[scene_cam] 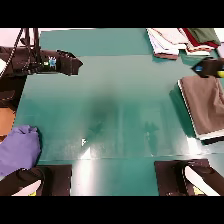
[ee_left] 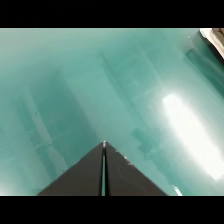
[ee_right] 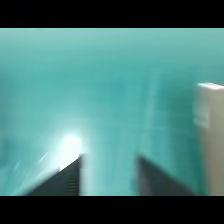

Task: Fold the shirts.

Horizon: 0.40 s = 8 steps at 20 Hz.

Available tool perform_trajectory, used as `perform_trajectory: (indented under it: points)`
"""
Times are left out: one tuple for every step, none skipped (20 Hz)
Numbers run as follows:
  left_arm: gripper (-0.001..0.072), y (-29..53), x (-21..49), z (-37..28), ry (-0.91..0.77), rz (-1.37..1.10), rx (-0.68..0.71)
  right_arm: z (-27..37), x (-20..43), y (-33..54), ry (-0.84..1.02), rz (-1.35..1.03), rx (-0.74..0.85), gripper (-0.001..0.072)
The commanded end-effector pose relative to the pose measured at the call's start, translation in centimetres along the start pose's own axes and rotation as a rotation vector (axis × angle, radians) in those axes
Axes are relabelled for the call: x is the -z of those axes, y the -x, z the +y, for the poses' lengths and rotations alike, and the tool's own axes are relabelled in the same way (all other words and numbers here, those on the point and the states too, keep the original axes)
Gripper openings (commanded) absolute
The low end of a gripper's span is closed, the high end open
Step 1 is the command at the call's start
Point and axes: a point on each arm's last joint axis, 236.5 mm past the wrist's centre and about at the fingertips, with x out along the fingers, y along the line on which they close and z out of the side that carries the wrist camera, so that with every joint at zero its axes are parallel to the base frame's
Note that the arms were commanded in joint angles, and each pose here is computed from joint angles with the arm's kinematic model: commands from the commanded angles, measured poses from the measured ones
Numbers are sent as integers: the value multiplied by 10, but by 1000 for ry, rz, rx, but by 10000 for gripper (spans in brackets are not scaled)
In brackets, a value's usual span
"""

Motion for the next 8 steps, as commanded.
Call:
perform_trajectory:
  points:
    - [30, 0, -2, 0, 0, -6, 0, 75, 4, -25, 150, 67, -141, 14]
    - [30, 0, -1, 0, 1, -6, 0, 88, 5, -29, 174, 78, -165, 19]
    - [30, 0, -2, 0, 0, -7, 0, 97, 6, -32, 192, 86, -182, 18]
    - [30, 0, -1, 0, 0, -6, 0, 105, 7, -34, 205, 92, -195, 18]
    - [30, 0, -2, 0, 1, -6, 0, 110, 7, -35, 214, 95, -205, 18]
    - [30, 0, -1, 0, 1, -6, 0, 113, 7, -35, 220, 96, -210, 19]
    - [30, 0, -2, 0, 0, -7, 0, 113, 7, -36, 220, 97, -211, 18]
    - [30, 0, -1, 0, 1, -6, 0, 113, 7, -35, 219, 97, -211, 19]
